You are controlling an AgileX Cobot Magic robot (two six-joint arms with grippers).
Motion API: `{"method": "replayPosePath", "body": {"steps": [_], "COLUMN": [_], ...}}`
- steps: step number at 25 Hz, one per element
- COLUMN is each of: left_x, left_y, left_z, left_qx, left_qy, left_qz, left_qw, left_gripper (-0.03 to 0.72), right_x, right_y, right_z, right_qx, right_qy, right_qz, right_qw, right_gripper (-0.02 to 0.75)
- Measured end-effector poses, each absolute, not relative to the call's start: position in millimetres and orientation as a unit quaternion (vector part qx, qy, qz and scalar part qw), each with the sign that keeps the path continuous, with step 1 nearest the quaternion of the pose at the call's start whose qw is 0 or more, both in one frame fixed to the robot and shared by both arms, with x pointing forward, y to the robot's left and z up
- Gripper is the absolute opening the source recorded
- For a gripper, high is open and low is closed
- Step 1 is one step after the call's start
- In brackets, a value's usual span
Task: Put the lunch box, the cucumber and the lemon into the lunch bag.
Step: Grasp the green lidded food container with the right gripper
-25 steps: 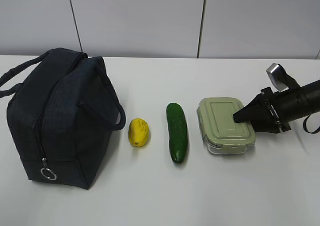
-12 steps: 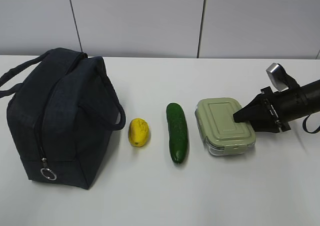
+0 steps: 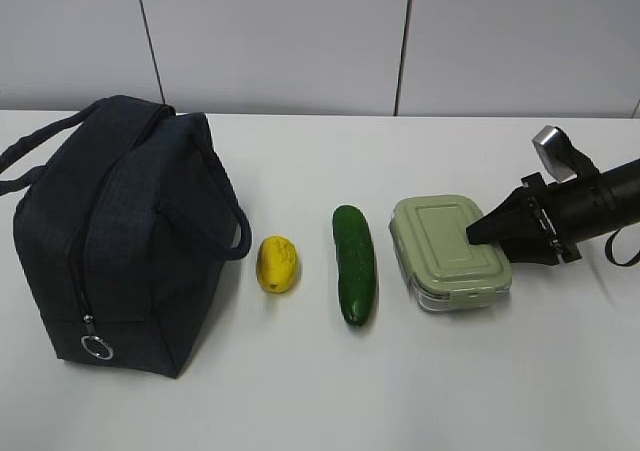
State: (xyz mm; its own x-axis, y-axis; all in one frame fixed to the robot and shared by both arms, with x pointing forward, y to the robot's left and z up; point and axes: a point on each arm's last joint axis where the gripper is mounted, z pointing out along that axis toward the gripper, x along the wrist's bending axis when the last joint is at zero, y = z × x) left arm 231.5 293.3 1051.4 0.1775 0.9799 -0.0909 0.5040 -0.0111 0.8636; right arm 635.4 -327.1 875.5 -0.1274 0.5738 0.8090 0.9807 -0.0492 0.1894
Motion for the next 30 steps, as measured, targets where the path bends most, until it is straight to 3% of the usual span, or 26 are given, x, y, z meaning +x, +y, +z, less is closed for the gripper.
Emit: {"method": "replayPosePath", "body": {"steps": [30], "left_x": [231.5], "left_y": [293.3], "left_z": [1051.4], "left_qx": [0.649], "left_qy": [0.572], "left_qz": [0.291], "left_qw": [0.409], "left_gripper": [0.239], "right_x": [635.8], "right_y": [-327.0], "right_z": [875.8], "right_qx": [-0.611], "right_qy": [-0.635], "right_qz": [-0.395], "right_qw": [0.26], "right_gripper": [0.391]}}
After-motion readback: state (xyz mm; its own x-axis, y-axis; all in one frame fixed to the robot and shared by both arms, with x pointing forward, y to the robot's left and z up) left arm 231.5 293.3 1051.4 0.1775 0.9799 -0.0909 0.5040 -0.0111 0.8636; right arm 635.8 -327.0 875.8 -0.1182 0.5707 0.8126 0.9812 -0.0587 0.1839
